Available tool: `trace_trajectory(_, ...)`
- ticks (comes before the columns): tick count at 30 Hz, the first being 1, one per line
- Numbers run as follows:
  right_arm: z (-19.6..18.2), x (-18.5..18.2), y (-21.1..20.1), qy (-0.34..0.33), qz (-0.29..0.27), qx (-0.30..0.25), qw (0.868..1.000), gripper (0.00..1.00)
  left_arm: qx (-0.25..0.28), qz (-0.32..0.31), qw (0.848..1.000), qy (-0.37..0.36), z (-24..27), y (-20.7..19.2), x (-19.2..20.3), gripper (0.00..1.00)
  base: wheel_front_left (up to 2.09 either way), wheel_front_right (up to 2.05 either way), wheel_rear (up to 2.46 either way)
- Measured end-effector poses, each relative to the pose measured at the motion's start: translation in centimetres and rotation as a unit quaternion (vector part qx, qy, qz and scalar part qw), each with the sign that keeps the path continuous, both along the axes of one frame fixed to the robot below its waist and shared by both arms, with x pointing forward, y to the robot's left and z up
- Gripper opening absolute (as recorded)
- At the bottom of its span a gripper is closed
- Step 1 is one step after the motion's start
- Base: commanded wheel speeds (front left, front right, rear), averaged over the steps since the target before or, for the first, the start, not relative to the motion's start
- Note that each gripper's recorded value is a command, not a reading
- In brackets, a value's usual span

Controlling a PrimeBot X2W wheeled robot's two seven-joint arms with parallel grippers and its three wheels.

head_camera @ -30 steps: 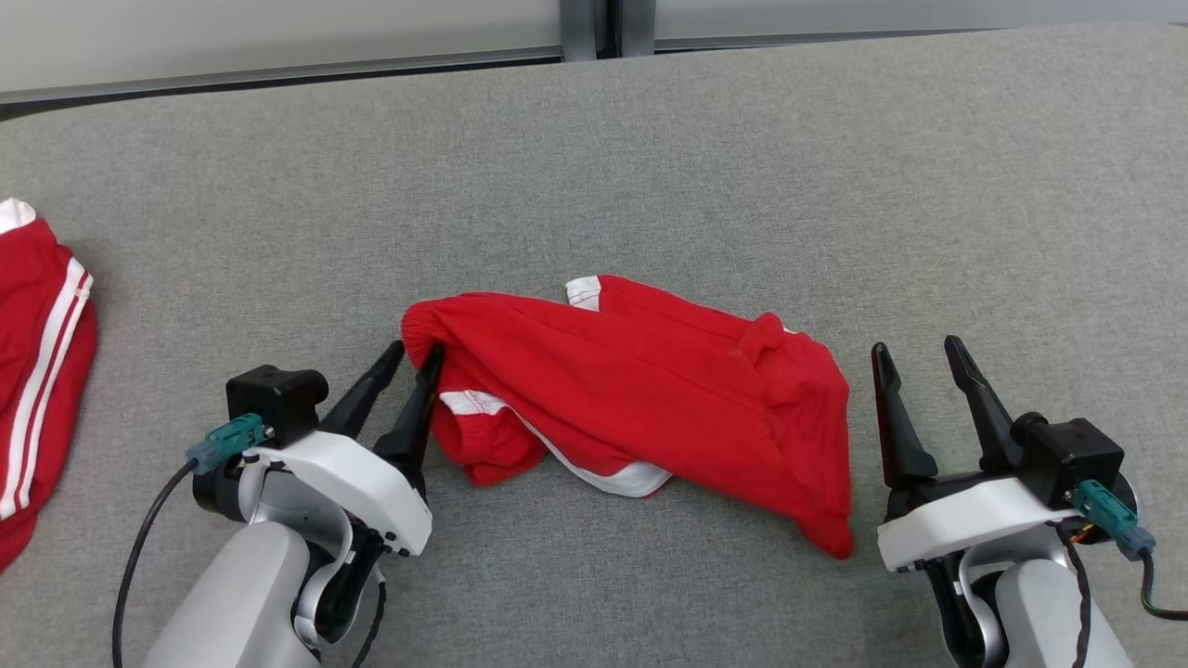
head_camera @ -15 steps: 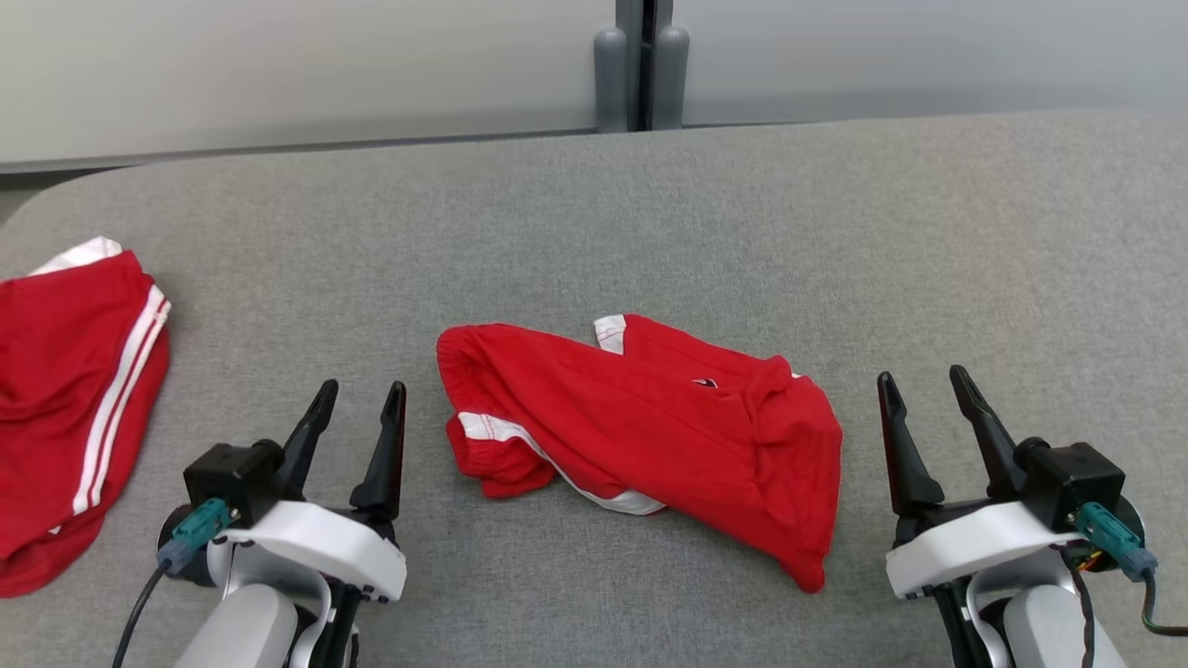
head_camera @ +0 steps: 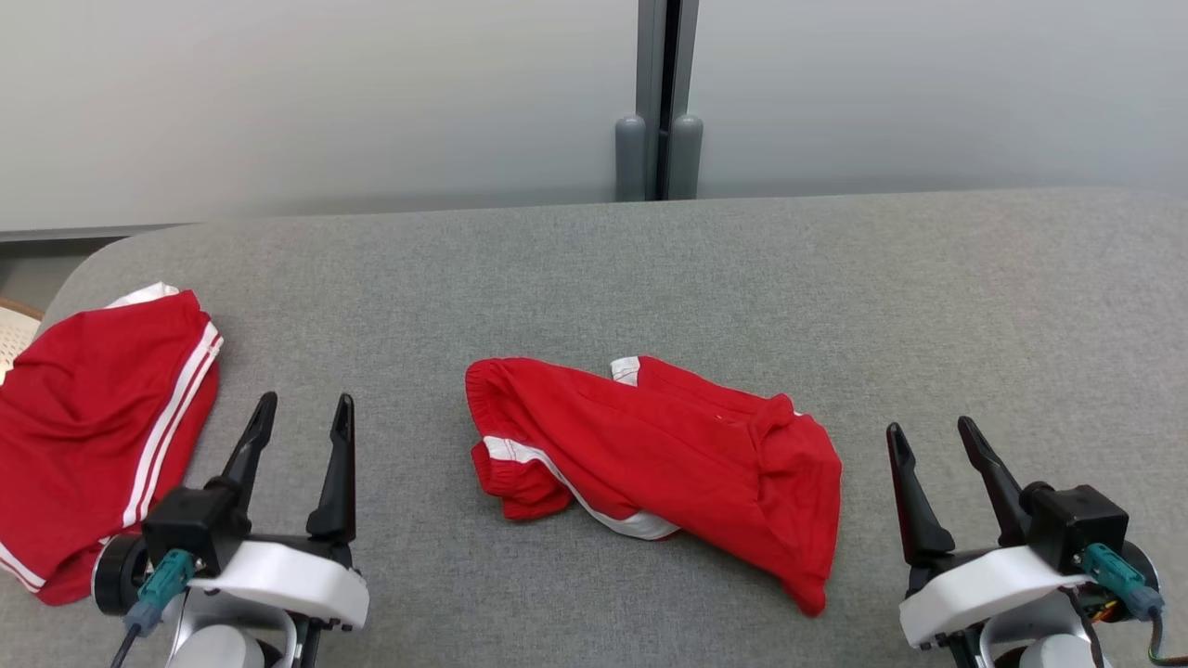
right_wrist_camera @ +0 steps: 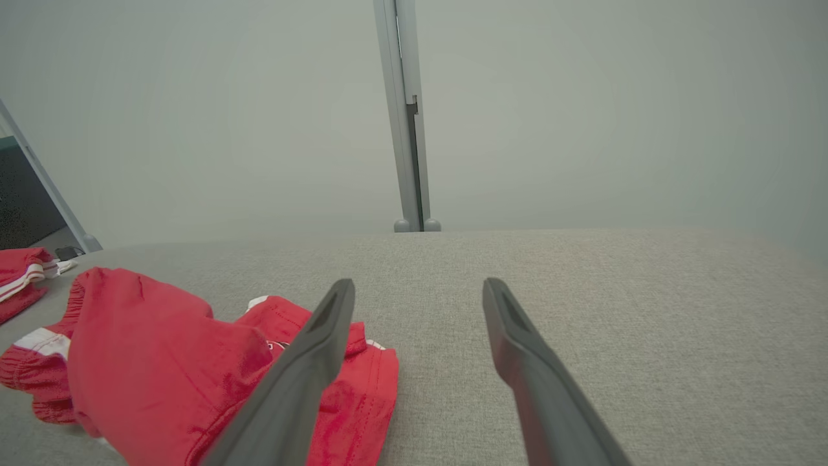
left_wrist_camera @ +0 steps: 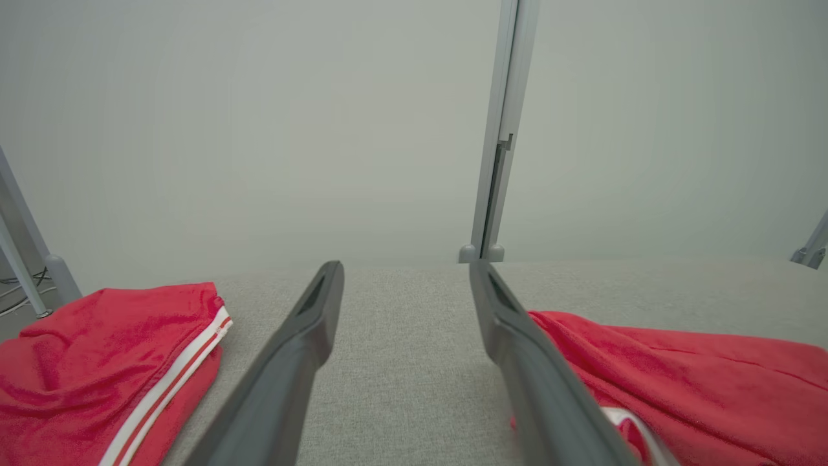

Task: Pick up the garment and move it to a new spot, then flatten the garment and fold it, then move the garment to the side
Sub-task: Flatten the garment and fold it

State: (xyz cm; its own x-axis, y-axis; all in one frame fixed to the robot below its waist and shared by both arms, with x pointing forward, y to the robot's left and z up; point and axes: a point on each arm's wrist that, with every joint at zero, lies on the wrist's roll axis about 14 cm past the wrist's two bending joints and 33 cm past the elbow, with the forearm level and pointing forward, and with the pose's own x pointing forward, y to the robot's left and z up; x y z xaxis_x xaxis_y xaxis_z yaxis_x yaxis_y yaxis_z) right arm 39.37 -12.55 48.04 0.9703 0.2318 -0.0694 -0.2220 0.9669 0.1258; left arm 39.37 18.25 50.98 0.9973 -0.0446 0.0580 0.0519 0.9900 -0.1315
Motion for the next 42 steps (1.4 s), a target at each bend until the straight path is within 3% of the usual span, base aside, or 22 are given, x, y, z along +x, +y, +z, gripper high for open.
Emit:
trace_trajectory(9, 0.6, -1.4, -0.3, -0.003, 0.000, -0.007, 1.000, 1.00, 0.015, -0.001, 1.000, 0.012, -1.2, 0.0, -2.6, 1.00, 0.00, 0.00, 0.00)
trace_trajectory(23, 0.6, -1.5, 0.8, -0.001, 0.015, -0.005, 1.000, 1.00, 0.017, -0.002, 1.000, 0.022, -1.9, 0.0, -2.6, 1.00, 0.00, 0.00, 0.00)
trace_trajectory(28, -2.4, -3.2, 4.0, 0.052, 0.061, 0.001, 0.997, 1.00, 0.013, 0.001, 1.000, 0.025, -2.1, 0.2, -2.5, 1.00, 0.00, 0.00, 0.00)
trace_trajectory(33, -6.6, -5.9, 8.2, 0.126, 0.128, 0.003, 0.984, 1.00, 0.009, 0.004, 1.000, 0.021, -1.9, 0.2, -1.7, 1.00, 0.00, 0.00, 0.00)
trace_trajectory(40, -9.0, -5.4, 9.1, 0.154, 0.146, -0.010, 0.977, 1.00, 0.007, 0.012, 1.000, 0.025, -2.3, 0.6, -1.1, 1.00, 0.00, 0.00, 0.00)
trace_trajectory(41, -9.2, -5.2, 9.1, 0.156, 0.146, -0.011, 0.977, 0.55, 0.006, 0.013, 1.000, 0.027, -2.4, 0.7, -1.1, 1.00, 0.00, 0.00, 0.00)
trace_trajectory(42, -9.3, -5.0, 9.0, 0.155, 0.144, -0.011, 0.977, 0.36, 0.006, 0.014, 0.999, 0.029, -2.5, 0.7, -1.1, 1.00, 0.00, 0.00, 0.00)
